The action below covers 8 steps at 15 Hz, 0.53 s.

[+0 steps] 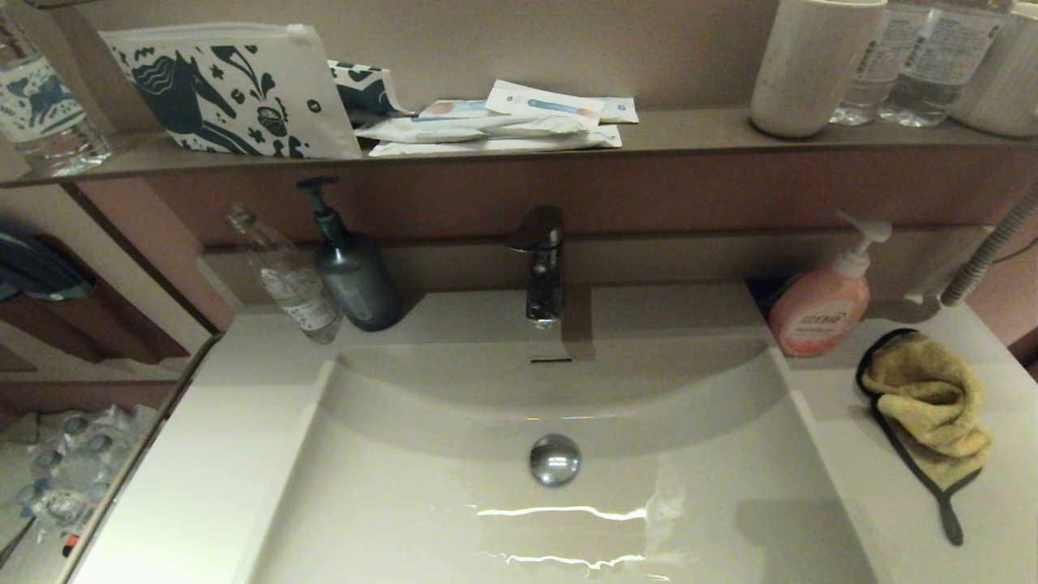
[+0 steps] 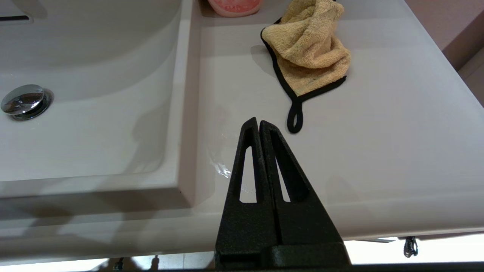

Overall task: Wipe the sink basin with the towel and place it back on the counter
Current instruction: Pick up the cloth

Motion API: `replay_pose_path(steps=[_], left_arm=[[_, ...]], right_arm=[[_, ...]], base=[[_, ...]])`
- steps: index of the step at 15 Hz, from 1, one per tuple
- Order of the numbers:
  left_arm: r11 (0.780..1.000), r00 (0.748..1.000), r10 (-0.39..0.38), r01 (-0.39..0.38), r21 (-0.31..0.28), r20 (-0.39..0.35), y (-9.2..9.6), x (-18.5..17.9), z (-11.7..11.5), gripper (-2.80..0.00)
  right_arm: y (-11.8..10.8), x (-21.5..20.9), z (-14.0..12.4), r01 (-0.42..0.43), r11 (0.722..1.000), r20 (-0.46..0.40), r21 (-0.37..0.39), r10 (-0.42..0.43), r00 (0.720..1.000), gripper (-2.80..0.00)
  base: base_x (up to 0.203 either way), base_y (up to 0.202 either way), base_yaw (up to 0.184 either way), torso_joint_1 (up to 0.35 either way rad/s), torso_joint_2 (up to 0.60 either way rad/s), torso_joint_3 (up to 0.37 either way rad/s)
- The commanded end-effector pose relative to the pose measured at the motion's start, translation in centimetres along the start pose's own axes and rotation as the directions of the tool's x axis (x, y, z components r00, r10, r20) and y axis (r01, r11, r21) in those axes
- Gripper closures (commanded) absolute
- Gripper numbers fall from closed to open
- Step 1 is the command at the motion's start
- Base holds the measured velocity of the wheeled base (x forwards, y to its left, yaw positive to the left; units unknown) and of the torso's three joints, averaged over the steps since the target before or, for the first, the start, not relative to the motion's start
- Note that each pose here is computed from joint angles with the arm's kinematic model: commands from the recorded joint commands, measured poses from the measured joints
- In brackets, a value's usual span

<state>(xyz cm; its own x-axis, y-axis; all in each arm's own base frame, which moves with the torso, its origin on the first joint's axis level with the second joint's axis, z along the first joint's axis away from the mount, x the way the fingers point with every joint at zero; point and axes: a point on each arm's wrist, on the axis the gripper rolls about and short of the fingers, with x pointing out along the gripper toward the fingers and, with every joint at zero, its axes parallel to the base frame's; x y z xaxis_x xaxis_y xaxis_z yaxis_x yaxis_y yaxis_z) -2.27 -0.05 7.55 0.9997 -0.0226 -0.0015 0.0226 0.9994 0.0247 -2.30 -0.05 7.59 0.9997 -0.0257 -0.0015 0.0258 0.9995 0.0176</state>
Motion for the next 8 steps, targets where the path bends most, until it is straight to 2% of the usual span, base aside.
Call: replay_pose_path(steps=[1,8], left_arm=[[1.0,1.0,0.001,-0.001,-0.006,-0.002,0.0,0.01,0.01,0.0],[1.0,1.0,0.001,-0.001,-0.008,-0.002,0.0,0.01,0.01,0.0]], right_arm=[[0.0,0.01,0.0,-0.001,1.0,-0.001,0.001,0.001,1.0,0.0],[0.0,0.0,0.0,0.0,1.0,0.0,0.001,0.0,1.0,0.0]], base=[[0.0,0.0,0.0,0.0,0.0,0.0],[0.0,0.0,0.0,0.0,0.0,0.0]])
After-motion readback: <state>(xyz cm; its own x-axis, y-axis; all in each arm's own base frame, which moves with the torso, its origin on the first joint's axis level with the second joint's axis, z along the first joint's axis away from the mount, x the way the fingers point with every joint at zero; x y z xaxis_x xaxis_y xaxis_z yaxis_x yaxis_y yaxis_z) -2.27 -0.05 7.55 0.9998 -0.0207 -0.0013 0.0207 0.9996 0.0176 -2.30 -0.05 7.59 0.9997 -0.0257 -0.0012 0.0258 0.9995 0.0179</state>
